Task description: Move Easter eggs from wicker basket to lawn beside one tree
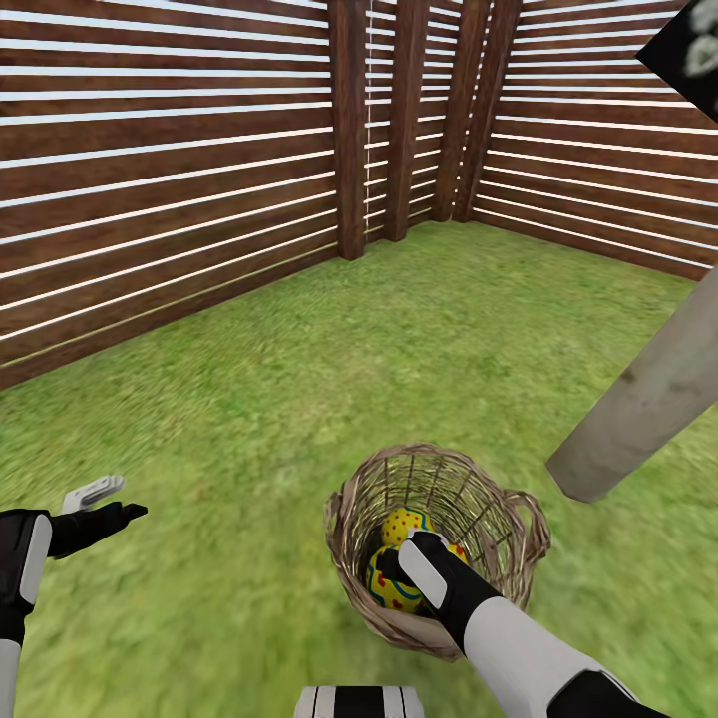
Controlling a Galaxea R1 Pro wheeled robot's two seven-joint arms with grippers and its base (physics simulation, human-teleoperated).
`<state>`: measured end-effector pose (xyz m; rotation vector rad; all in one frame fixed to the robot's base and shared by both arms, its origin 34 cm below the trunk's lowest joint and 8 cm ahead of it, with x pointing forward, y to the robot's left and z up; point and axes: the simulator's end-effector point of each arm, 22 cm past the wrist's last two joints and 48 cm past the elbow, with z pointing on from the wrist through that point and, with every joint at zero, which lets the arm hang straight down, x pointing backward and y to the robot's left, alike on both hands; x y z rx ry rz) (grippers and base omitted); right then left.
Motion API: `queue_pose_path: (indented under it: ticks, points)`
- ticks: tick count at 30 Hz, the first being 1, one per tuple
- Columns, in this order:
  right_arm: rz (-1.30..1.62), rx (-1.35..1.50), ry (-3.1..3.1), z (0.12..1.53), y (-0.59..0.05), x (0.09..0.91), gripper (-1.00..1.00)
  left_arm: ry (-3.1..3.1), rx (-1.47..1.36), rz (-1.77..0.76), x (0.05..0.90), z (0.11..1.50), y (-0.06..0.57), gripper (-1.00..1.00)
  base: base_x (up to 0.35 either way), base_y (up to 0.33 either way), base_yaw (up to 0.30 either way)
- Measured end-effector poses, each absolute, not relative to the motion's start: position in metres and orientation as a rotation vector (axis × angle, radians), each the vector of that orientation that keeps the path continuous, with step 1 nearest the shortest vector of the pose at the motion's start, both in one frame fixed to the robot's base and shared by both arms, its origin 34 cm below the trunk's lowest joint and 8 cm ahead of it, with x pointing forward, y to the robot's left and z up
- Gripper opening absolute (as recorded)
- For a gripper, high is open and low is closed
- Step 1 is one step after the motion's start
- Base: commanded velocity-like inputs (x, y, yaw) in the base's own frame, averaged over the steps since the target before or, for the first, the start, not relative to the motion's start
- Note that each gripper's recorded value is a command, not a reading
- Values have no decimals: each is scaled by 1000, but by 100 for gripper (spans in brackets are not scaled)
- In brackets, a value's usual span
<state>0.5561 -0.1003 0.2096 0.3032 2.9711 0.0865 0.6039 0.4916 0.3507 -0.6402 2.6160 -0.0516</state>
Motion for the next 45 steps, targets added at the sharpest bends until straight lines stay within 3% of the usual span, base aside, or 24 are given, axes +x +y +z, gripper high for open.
queue_pose_path:
  ticks: [7, 8, 45]
  points:
    - [86, 304, 2971, 210, -100, 556, 100, 2616, -640, -51, 604, 351, 492, 100, 0, 0, 0]
    - [86, 304, 2971, 210, -100, 556, -100, 2616, -640, -51, 604, 351, 492, 100, 0, 0, 0]
    - [91, 303, 2950, 220, -100, 562, -100, 2594, -634, -56, 608, 363, 492, 100, 0, 0, 0]
